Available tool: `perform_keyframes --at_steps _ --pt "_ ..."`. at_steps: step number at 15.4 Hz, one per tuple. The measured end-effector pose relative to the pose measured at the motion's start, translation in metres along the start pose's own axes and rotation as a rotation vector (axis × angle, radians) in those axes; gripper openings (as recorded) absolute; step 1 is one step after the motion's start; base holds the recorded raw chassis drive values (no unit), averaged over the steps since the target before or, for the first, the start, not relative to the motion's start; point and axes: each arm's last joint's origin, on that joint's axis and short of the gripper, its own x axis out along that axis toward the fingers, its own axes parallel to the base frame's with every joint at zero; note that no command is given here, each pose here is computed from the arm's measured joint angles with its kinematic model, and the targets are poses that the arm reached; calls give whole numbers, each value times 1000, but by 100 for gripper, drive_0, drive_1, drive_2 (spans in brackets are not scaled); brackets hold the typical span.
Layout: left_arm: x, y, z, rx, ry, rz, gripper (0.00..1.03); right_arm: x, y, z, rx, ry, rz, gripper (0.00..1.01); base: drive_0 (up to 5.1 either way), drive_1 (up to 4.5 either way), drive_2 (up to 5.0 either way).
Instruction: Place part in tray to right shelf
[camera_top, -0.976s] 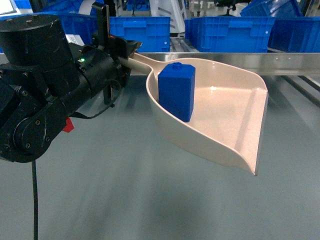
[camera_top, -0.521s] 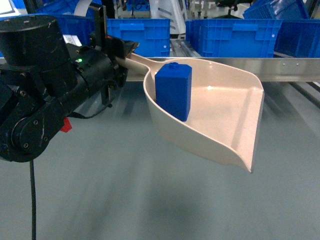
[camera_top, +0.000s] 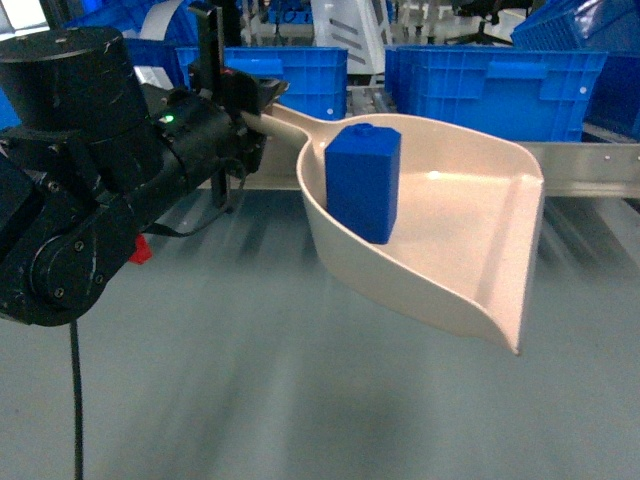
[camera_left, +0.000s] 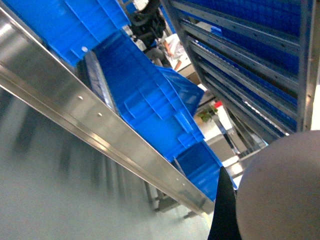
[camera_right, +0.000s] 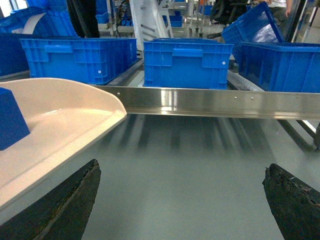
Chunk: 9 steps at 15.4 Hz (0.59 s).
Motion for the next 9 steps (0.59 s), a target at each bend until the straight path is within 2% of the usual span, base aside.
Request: perform_keyframes --at_steps 2,5,8,9 --pt "-1 2 8 4 -30 13 13 0 0 0 0 -1 0 98 -22 373 -418" --pt "0 0 0 -1 -1 5 13 0 0 0 0 -3 0 98 -13 382 -409" --pt "0 1 0 -1 0 6 13 0 0 0 0 0 0 98 5 396 -385" --pt "0 1 1 0 -4 7 13 0 0 0 0 2 0 98 273 250 -486"
